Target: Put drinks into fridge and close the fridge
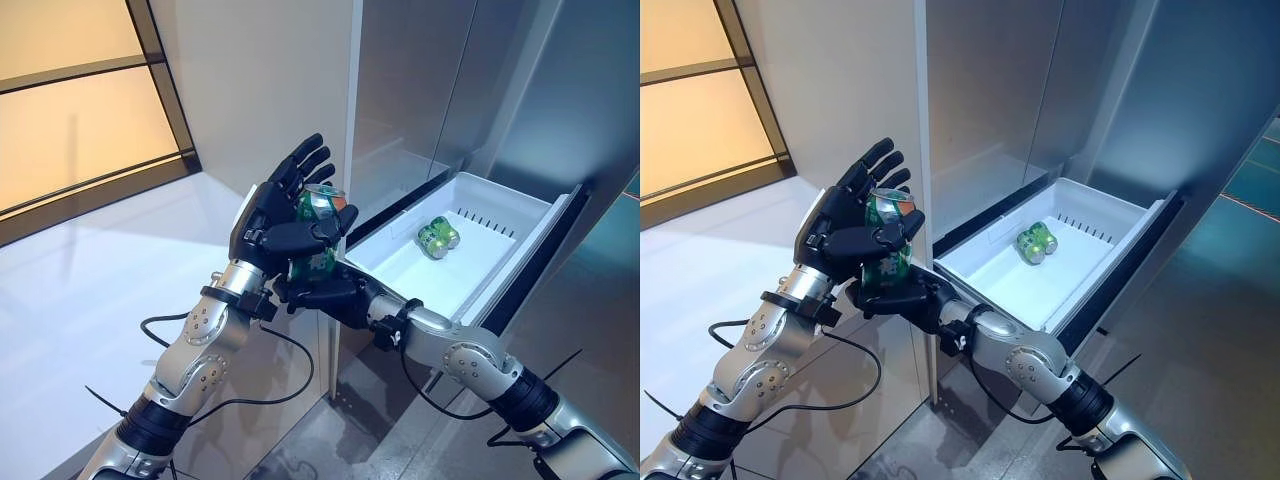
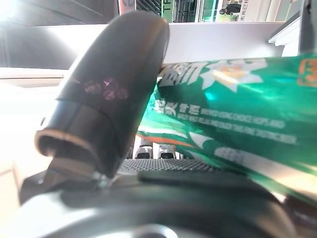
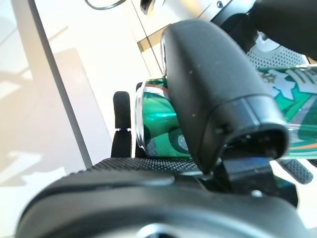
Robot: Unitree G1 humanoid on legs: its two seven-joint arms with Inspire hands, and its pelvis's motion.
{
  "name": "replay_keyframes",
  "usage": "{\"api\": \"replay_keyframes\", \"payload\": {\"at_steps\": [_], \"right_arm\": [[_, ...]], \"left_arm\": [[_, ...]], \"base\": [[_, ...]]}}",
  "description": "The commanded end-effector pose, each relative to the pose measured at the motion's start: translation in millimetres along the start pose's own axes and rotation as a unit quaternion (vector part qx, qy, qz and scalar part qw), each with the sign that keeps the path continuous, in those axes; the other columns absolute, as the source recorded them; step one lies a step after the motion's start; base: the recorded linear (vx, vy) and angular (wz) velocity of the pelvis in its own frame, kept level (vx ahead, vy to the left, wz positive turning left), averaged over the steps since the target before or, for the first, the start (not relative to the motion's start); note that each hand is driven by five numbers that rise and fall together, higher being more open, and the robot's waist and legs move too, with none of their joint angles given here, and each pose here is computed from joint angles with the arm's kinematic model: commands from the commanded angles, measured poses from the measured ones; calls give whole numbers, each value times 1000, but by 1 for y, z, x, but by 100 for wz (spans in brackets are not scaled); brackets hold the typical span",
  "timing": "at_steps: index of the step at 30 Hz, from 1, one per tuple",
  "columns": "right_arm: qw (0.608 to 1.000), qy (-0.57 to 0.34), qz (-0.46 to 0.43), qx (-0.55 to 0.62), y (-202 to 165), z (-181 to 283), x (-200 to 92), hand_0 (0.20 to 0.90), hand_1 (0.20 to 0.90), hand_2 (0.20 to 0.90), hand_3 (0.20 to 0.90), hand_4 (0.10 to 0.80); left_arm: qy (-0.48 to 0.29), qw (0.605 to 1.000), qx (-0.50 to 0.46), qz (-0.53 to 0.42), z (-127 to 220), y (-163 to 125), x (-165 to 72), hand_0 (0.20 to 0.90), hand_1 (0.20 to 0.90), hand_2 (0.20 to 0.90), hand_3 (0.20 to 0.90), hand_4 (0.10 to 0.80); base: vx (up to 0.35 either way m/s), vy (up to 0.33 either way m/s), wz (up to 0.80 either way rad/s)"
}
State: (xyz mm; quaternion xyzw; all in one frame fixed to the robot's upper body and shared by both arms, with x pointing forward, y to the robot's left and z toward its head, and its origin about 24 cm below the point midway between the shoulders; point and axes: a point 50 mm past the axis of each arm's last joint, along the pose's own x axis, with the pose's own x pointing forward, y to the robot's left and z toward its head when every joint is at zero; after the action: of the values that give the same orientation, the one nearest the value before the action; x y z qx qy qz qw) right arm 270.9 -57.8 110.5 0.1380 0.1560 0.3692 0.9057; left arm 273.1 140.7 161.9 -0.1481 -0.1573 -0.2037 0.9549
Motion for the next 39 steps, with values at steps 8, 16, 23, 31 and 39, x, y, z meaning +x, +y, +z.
{"api": "replay_keyframes", "payload": {"at_steps": [8, 16, 23, 31, 39], "right_arm": [[955, -272, 88, -84, 37, 116, -15, 300, 300, 300, 200, 100], [955, -266, 82, -98, 31, 112, -16, 300, 300, 300, 200, 100], [949, -285, 60, -119, 26, 118, -20, 300, 300, 300, 200, 100], [930, -335, -9, -151, 7, 135, -37, 300, 300, 300, 200, 100], [886, -381, -143, -221, -26, 155, -66, 300, 300, 300, 200, 100]], "left_arm": [[-160, 986, 15, -50, 53, -8, 26, 900, 900, 900, 900, 800], [-154, 986, 13, -60, 51, -9, 25, 900, 900, 900, 900, 800], [-177, 983, 22, -43, 56, -3, 22, 900, 900, 900, 900, 800], [-185, 981, 20, -48, 64, 2, 17, 900, 900, 900, 900, 800], [-133, 988, 21, -70, 52, 5, 10, 900, 900, 900, 900, 800]], "base": [[0, 0, 0], [0, 0, 0], [0, 0, 0], [0, 0, 0], [0, 0, 0]]}}
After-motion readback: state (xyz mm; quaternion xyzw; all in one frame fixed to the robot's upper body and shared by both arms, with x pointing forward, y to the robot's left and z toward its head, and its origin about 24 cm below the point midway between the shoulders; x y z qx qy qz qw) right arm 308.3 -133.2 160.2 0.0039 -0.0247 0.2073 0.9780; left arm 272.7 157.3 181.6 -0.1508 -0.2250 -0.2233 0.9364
